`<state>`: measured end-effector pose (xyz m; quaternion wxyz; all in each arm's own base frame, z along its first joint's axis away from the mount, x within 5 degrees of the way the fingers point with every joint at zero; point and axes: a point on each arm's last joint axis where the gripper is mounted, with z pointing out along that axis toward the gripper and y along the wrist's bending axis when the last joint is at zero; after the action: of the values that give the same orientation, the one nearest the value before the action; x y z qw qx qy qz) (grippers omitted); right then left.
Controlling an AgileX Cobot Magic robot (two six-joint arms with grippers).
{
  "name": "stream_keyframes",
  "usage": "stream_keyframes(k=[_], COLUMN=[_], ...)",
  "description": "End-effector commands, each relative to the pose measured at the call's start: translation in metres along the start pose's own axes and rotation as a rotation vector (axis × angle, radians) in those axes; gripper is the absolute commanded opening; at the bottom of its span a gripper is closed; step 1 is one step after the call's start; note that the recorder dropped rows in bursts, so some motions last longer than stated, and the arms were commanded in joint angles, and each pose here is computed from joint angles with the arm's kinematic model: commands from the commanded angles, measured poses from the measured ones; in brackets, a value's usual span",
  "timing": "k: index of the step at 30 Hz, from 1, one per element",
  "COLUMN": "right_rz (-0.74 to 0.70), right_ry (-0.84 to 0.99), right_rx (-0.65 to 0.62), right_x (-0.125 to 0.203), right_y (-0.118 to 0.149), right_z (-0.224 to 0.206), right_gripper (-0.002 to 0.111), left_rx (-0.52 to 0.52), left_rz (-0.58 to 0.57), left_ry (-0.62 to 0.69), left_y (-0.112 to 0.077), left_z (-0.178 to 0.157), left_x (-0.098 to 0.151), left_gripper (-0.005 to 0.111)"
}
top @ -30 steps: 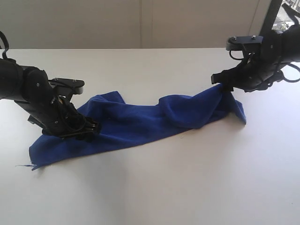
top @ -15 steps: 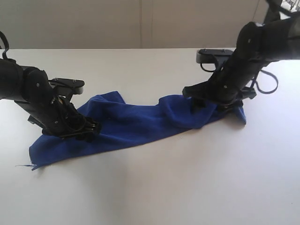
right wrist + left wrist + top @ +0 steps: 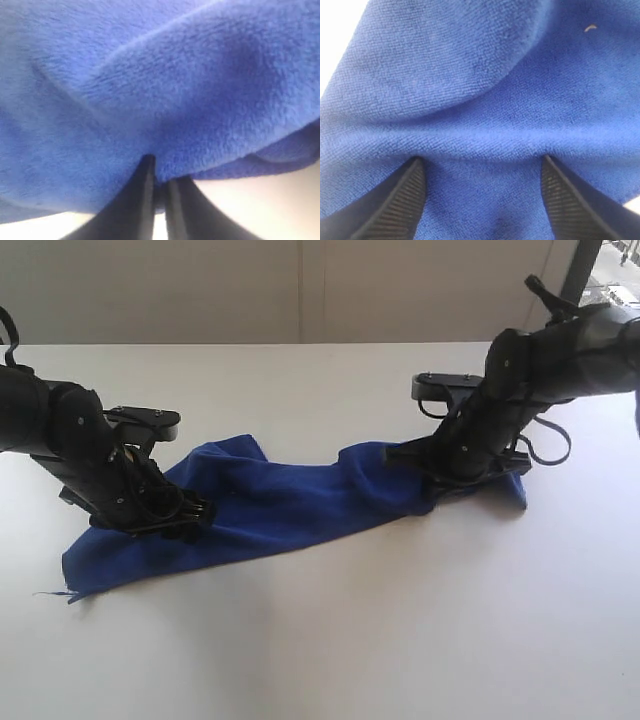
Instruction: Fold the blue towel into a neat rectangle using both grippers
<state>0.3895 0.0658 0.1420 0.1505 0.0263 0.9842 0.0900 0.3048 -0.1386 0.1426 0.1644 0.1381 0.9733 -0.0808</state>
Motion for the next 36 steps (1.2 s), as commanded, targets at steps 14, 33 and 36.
stream_keyframes(k=[14,33,36], right_rz=[-0.027,0.118,0.026], right_ry=[-0.554,-0.475,-0.309], right_rx=[-0.078,0.059,0.058], right_x=[-0.052,-0.081,-0.067], right_y=[0.02,-0.072,-0.065], right_z=[-0.123,-0.074,-0.07], right_gripper=[0.0,0.072,0.068], left_rx=[-0.003,-0.002,-0.002], left_rz=[0.005,0.005,0.005], left_ry=[0.129,0.151,0.147], left_y=[0.001,0.001,0.001], left_z=[0.013,0.013,0.013], left_x=[0.016,0.018,0.018], left_gripper=[0.07,0.07,0.07])
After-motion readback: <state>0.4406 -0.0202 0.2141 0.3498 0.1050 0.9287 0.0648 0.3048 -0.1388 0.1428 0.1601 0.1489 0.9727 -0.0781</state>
